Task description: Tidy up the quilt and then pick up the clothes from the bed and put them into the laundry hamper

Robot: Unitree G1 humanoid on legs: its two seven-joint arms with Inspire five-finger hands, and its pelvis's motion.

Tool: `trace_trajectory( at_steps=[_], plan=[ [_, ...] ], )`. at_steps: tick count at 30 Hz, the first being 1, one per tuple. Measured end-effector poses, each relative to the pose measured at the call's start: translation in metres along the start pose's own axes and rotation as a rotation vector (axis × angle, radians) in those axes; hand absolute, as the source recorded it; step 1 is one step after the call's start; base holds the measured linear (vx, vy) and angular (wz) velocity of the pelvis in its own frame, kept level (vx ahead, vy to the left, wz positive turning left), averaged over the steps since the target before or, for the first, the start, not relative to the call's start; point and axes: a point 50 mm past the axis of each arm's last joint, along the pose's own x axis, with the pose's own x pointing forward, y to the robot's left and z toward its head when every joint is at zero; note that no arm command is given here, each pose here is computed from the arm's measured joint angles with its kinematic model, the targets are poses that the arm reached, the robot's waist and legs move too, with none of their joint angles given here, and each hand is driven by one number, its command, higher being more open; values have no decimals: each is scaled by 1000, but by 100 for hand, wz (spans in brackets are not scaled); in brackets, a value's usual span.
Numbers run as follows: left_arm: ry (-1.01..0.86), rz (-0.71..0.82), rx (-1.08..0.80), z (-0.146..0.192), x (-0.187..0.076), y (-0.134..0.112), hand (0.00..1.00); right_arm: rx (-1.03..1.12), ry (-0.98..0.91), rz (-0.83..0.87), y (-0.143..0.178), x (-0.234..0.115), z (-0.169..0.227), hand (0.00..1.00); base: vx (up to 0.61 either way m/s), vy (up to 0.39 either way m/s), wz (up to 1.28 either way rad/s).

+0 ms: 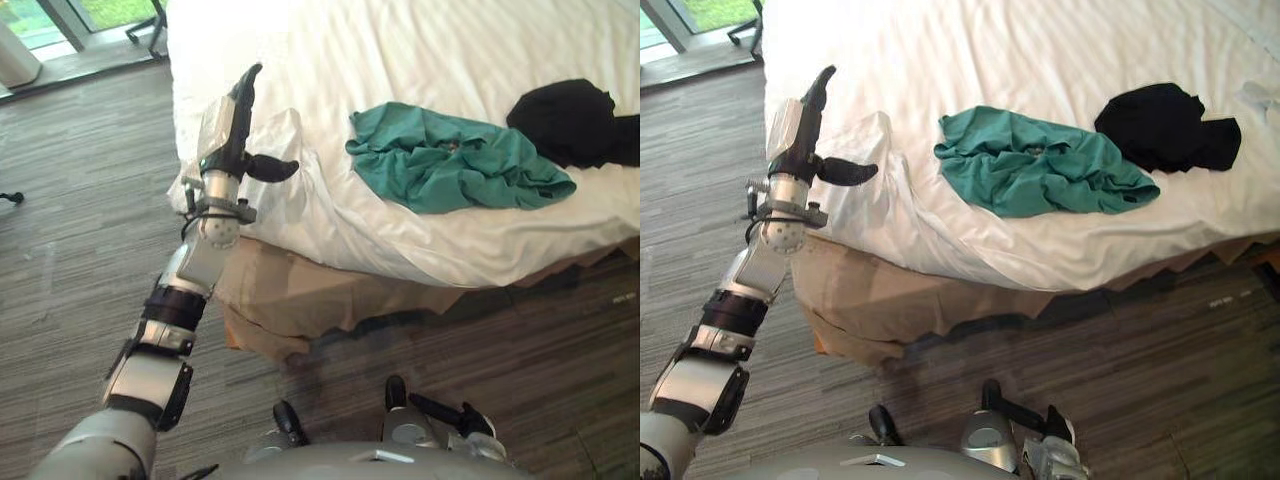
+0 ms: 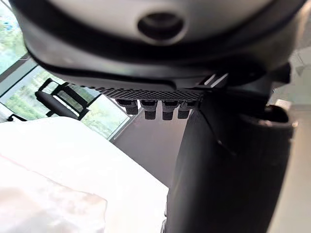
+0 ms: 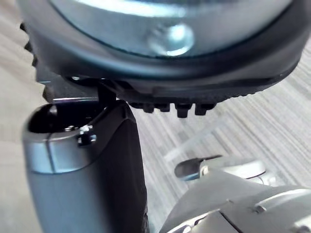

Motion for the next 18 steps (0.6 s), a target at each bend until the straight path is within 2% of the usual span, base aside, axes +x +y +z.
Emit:
trace_trajectory(
  at_steps=[4,9,10,18],
  plan=[
    [-35,-17,145,9,22,0,100,47,-49,5,8,0,11,100,-40,-7,-14],
    [29,-56,204,-2,30,-2,100,66,-89,1,10,0,21,100,-8,-12,-11],
    [59,-67,219,-7,32,-2,0,66,-102,1,12,0,25,100,0,0,0],
    [121,-167,261,-19,31,-9,0,41,-146,5,15,0,38,100,0,0,0]
  ],
)
